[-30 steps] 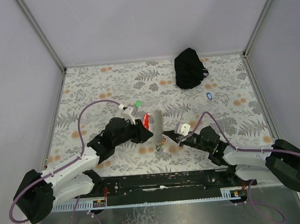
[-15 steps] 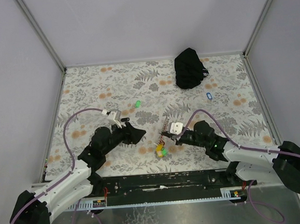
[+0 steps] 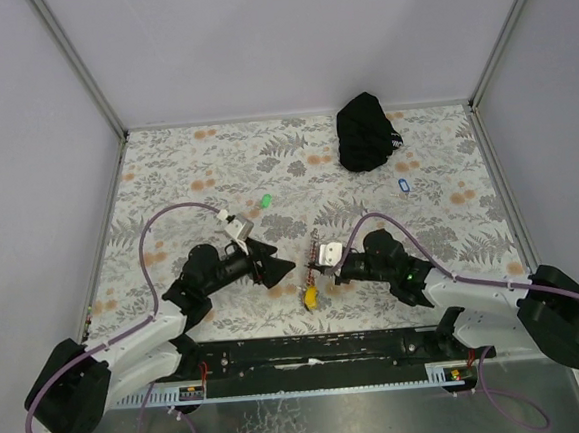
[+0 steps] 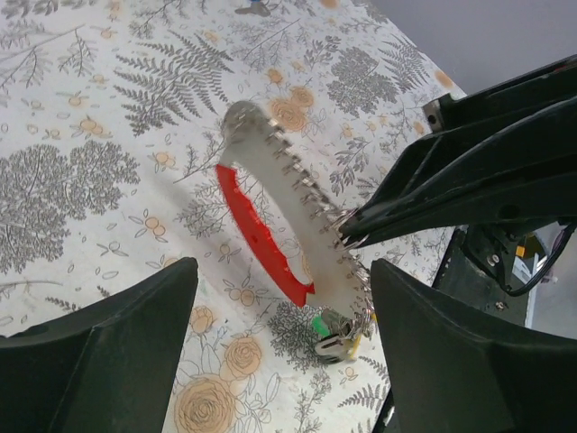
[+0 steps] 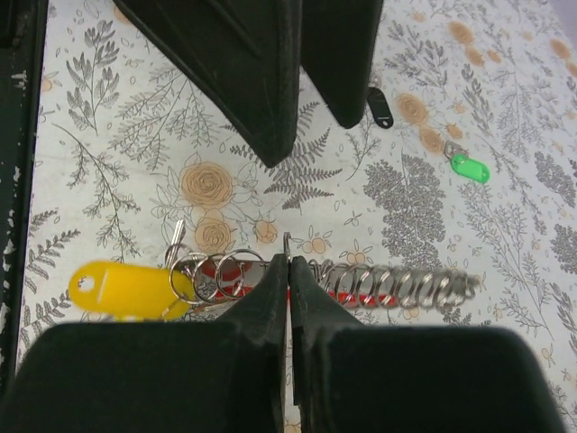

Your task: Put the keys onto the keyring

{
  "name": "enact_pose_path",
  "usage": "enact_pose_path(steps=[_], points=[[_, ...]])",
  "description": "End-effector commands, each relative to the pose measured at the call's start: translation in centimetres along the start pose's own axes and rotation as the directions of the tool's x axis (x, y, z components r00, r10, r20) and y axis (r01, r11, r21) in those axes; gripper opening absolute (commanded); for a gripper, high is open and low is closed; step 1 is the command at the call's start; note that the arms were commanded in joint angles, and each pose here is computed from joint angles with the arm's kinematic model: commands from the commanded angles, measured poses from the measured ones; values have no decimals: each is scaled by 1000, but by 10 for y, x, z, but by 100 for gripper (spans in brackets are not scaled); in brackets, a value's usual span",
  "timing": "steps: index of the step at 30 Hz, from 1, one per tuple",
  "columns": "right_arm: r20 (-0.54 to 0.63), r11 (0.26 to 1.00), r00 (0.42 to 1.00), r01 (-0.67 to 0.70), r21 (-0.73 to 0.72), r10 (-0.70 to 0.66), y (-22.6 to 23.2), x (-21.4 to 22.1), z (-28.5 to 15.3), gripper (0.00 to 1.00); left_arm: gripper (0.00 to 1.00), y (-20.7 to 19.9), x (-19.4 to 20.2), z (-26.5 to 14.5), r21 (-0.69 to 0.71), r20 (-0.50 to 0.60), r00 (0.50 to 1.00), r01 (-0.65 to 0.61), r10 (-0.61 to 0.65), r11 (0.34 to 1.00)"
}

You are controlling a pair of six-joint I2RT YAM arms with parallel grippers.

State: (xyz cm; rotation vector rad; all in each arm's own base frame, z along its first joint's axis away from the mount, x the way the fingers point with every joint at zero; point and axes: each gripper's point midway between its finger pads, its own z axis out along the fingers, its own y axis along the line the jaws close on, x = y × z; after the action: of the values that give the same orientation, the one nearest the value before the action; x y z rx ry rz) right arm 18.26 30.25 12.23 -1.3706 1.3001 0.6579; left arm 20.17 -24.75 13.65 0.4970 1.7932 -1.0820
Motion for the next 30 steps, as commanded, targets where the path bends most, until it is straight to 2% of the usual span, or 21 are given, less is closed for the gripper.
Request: enact_pose_path(steps=[1, 15, 18, 21, 26, 30], points=[[80, 998, 994, 68, 19, -69, -8, -17, 5, 0, 78, -12, -25, 4, 81, 119, 983, -148, 138, 986], [111, 1000, 994, -11, -1, 11, -8, -2, 7, 0, 94, 20, -40, 3, -91, 259, 954, -132, 151, 987], [106, 1000, 994, -16, -4, 17, -8, 1, 9, 0, 94, 12, -31, 6, -34, 220, 945, -242, 244, 970], [108, 1000, 994, -18, -16, 19, -7, 1, 9, 0, 89, 4, -16, 12, 54, 155, 930, -346, 334, 937], [109, 1000, 994, -11, -16, 13, -7, 0, 8, 0, 66, -4, -2, 22, 168, 95, 906, -423, 412, 891], [112, 1000, 994, -8, -21, 10, -6, -1, 7, 0, 64, -7, 0, 23, 192, 100, 894, -447, 436, 873]])
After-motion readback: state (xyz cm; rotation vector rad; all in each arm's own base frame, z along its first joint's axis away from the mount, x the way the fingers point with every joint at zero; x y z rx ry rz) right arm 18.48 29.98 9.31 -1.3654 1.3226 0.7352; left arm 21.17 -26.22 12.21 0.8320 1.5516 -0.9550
